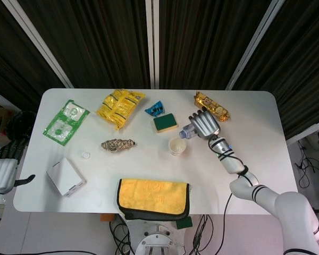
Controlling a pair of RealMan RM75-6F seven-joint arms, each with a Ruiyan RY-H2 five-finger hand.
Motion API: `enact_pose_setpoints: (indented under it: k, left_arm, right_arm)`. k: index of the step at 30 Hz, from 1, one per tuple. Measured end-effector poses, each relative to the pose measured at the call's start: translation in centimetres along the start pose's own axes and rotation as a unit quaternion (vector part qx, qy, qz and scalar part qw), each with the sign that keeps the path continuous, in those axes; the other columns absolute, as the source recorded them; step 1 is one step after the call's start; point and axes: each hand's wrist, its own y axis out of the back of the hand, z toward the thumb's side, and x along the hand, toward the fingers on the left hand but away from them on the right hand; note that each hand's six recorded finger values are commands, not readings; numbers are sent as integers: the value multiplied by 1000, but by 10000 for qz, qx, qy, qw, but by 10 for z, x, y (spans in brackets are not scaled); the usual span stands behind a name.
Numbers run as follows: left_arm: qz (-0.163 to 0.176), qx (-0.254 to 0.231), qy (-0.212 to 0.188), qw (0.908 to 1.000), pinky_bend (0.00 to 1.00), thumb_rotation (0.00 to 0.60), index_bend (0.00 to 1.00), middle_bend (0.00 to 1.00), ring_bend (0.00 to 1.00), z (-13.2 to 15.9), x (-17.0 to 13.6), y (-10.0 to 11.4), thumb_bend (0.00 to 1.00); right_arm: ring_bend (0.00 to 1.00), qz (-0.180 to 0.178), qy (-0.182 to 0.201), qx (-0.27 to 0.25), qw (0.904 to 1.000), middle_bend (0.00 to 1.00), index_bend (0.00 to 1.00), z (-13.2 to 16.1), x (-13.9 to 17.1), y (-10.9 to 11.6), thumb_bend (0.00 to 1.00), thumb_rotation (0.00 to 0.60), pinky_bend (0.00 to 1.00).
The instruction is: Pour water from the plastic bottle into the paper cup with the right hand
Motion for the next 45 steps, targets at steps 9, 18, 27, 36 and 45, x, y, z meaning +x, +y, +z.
enact_pose_setpoints:
  k: [9, 18, 27, 36, 45]
  left_arm:
    - [9, 30, -22, 10000, 130, 600, 77, 69, 22, 1, -1, 2, 87]
    - [-28, 64, -121, 9999, 130, 600, 77, 69, 22, 9, 1, -1, 87]
    - [-126, 84, -214, 9997, 130, 600, 77, 69, 22, 17, 5, -7, 87]
    - [-182, 95, -302, 9993, 130, 600, 77, 69, 22, 23, 7, -11, 87]
    - [-244, 106, -327, 9991, 130, 600, 77, 69, 22, 24, 8, -15, 87]
  right_arm:
    - [470, 112, -271, -1776, 9837, 574, 825, -21, 18, 1, 367, 600, 333]
    - [461, 301, -555, -3898, 9187, 576, 823, -39, 53, -12, 354, 600, 333]
    - [458, 361, -709, -5355, 8408, 576, 820, -49, 86, -40, 346, 600, 308]
    - [445, -35, -475, -5769, 8154, 577, 812, -51, 107, -67, 327, 600, 282]
    - [421, 18, -301, -5931, 8046, 576, 796, -34, 116, -85, 322, 600, 282]
